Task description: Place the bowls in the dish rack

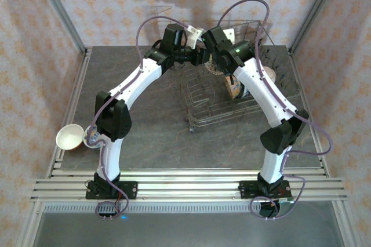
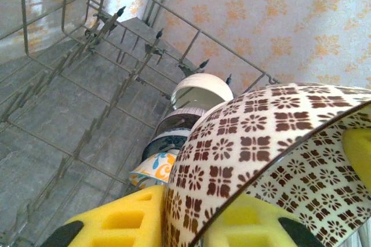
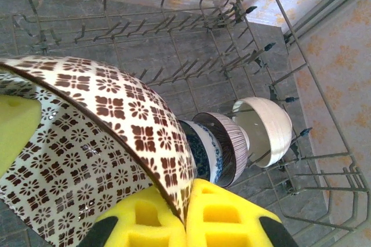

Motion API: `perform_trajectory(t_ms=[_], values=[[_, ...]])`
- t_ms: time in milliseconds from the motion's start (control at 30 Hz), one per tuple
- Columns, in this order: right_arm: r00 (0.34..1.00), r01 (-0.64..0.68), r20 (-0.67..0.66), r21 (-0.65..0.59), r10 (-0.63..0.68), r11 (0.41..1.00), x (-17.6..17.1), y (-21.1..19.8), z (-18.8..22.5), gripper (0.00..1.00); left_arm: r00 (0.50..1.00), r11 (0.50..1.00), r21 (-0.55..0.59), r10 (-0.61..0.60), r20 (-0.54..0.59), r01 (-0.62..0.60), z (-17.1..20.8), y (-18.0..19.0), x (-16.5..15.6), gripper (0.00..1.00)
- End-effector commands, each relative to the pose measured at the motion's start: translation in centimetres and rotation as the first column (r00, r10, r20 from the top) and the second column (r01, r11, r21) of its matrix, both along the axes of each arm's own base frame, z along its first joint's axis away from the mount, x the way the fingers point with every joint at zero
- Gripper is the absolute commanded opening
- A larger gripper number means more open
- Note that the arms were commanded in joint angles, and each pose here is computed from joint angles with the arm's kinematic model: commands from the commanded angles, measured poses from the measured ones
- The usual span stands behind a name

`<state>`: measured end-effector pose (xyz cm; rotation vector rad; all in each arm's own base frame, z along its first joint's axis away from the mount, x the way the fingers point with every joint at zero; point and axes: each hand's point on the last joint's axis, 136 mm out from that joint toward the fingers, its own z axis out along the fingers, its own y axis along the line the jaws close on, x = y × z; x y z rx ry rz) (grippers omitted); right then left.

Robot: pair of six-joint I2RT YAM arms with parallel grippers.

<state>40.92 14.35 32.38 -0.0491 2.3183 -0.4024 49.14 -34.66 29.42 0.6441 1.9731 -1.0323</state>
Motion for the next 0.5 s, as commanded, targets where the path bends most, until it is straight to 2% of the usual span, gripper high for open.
perform_trajectory(t_ms=[0, 167, 300, 367, 400, 467], values=[[0.999, -0.012, 0.031, 0.021, 0.011, 1.000, 0.6, 0.1, 1.2, 0.00, 0.998, 0.998, -0.043, -0.046, 0.049, 0.048, 1.6, -0.7, 0.1, 0.13], [0.999, -0.037, 0.009, 0.067, 0.036, 0.997, 0.8, 0.4, 0.9, 0.00, 0.996, 0.997, -0.041, -0.060, 0.066, 0.063, 1.6, -0.9, 0.0, 0.00], [0.998, -0.049, -0.023, 0.088, 0.051, 0.995, 0.8, 0.3, 0.1, 0.00, 0.988, 0.991, -0.078, -0.102, 0.112, 0.111, 2.6, -1.3, -0.4, 0.00], [0.997, -0.057, -0.038, 0.105, 0.061, 0.993, 0.7, 0.2, -0.2, 0.08, 0.985, 0.989, -0.087, -0.109, 0.132, 0.121, 3.0, -1.5, -0.3, 0.00], [0.997, -0.060, -0.045, 0.114, 0.066, 0.992, 0.7, 0.2, -0.4, 0.15, 0.984, 0.988, -0.089, -0.111, 0.138, 0.124, 3.1, -1.6, -0.3, 0.00], [0.996, -0.067, -0.054, 0.146, 0.076, 0.987, 0.6, -0.1, -0.5, 0.36, 0.983, 0.988, -0.091, -0.113, 0.145, 0.127, 3.2, -1.7, -0.1, 0.00]])
